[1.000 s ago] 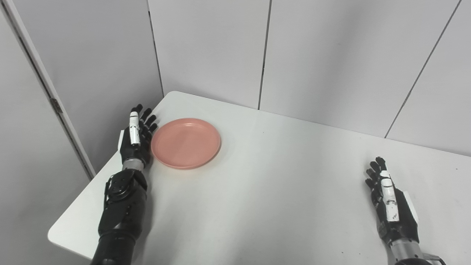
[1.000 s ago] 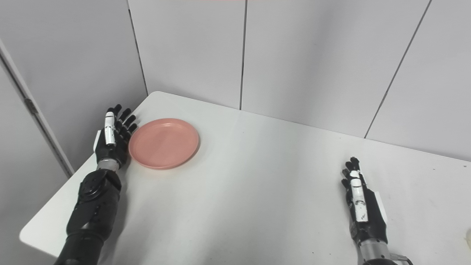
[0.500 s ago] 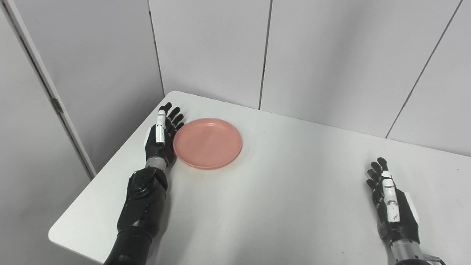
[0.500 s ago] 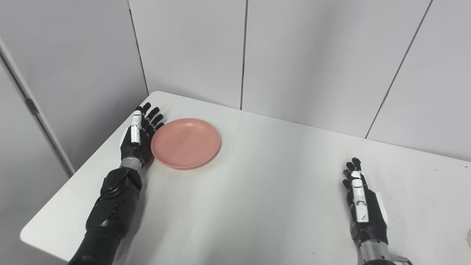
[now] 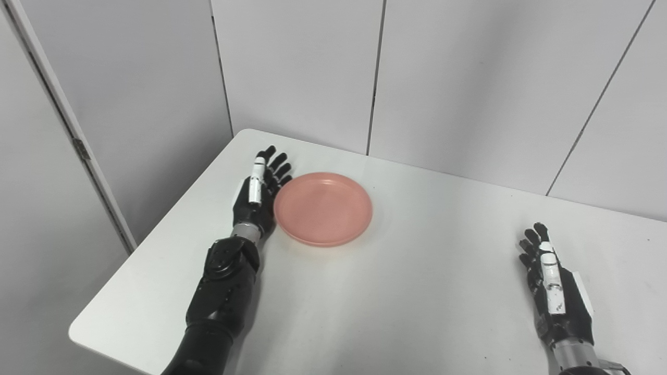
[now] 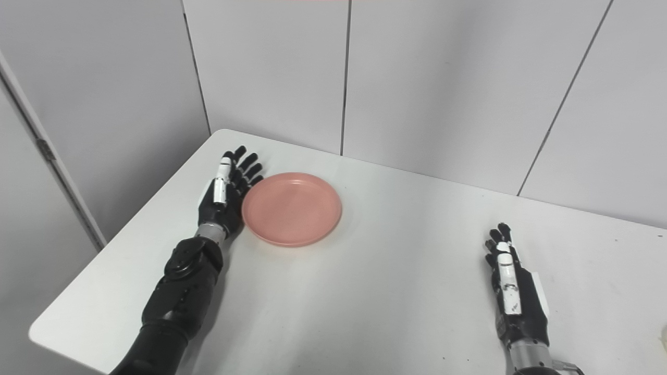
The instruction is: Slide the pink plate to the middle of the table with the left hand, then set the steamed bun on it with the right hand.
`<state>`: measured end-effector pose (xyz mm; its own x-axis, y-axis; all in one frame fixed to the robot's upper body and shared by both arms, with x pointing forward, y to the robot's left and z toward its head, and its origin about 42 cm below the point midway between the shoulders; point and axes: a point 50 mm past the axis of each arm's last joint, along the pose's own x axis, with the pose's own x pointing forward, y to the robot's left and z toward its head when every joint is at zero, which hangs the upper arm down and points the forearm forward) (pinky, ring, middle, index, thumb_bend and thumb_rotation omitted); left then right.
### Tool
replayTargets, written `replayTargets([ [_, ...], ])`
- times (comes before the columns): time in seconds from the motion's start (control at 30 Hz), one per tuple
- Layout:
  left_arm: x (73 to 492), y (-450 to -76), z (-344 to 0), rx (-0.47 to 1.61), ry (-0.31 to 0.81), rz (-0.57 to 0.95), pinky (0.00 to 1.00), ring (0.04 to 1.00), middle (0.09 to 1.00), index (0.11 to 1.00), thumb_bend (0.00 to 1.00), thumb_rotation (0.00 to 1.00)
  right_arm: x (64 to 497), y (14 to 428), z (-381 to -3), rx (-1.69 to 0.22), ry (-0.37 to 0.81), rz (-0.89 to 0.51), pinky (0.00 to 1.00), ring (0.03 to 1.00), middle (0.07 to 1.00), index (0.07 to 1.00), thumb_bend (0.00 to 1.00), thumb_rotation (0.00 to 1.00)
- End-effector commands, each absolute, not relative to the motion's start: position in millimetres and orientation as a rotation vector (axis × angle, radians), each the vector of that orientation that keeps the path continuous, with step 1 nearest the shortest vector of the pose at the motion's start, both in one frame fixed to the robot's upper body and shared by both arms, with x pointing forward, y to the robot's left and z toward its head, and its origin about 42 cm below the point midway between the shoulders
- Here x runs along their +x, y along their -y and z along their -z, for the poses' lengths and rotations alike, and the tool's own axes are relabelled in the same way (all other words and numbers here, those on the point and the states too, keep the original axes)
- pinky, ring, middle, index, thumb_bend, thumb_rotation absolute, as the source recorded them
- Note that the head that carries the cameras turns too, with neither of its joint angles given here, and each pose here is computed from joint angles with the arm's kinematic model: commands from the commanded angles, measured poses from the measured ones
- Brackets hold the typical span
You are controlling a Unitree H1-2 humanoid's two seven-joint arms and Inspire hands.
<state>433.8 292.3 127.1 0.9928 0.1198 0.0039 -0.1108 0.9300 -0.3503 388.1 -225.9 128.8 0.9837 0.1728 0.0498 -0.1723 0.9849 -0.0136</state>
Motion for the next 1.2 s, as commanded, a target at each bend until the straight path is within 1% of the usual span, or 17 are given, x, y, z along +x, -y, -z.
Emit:
replayTargets([
  [0.0,420.3,-271.9,-94.2,-0.398,-0.139,-0.079,0.92,0.925,0.929,0.937,0.42,1.00,372.9,229.9,-100.0,0.004,-0.063,-0.154,1.00,0.977,0.976,0.993,0.16,1.00],
  [0.1,418.9,-257.0,-95.1,-0.401,-0.151,-0.034,0.93,0.925,0.920,0.926,0.44,1.00,372.0,228.6,-99.9,-0.005,-0.056,-0.159,1.00,0.978,0.978,0.993,0.17,1.00],
  [0.33,413.0,-224.8,-95.2,-0.424,-0.187,0.084,0.96,0.941,0.940,0.953,0.43,1.00,371.3,224.7,-100.5,-0.010,-0.071,-0.149,0.99,0.971,0.972,0.991,0.18,1.00],
  [0.43,409.6,-209.5,-92.4,-0.451,-0.215,0.122,0.99,0.962,0.960,0.969,0.42,1.00,370.9,222.7,-100.2,-0.015,-0.071,-0.147,0.99,0.970,0.971,0.987,0.18,1.00],
  [0.57,405.8,-195.8,-87.1,-0.431,-0.243,0.165,0.99,0.963,0.969,0.977,0.40,1.00,369.2,220.2,-100.3,-0.028,-0.061,-0.162,1.00,0.968,0.971,0.991,0.20,1.00],
  [0.77,398.7,-181.9,-78.4,-0.418,-0.259,0.251,1.00,0.983,0.990,0.998,0.39,1.00,368.3,215.3,-100.6,-0.022,-0.075,-0.146,0.97,0.955,0.956,0.976,0.21,1.00],
  [1.1,377.9,-170.0,-75.1,-0.379,-0.286,0.326,0.99,0.966,0.972,0.977,0.41,1.00,368.1,207.8,-100.5,-0.023,-0.082,-0.151,0.97,0.958,0.960,0.978,0.24,1.00],
  [1.17,373.3,-168.6,-73.5,-0.371,-0.293,0.339,0.98,0.956,0.963,0.968,0.42,1.00,367.5,206.1,-100.9,-0.024,-0.083,-0.150,0.98,0.956,0.959,0.978,0.25,1.00],
])
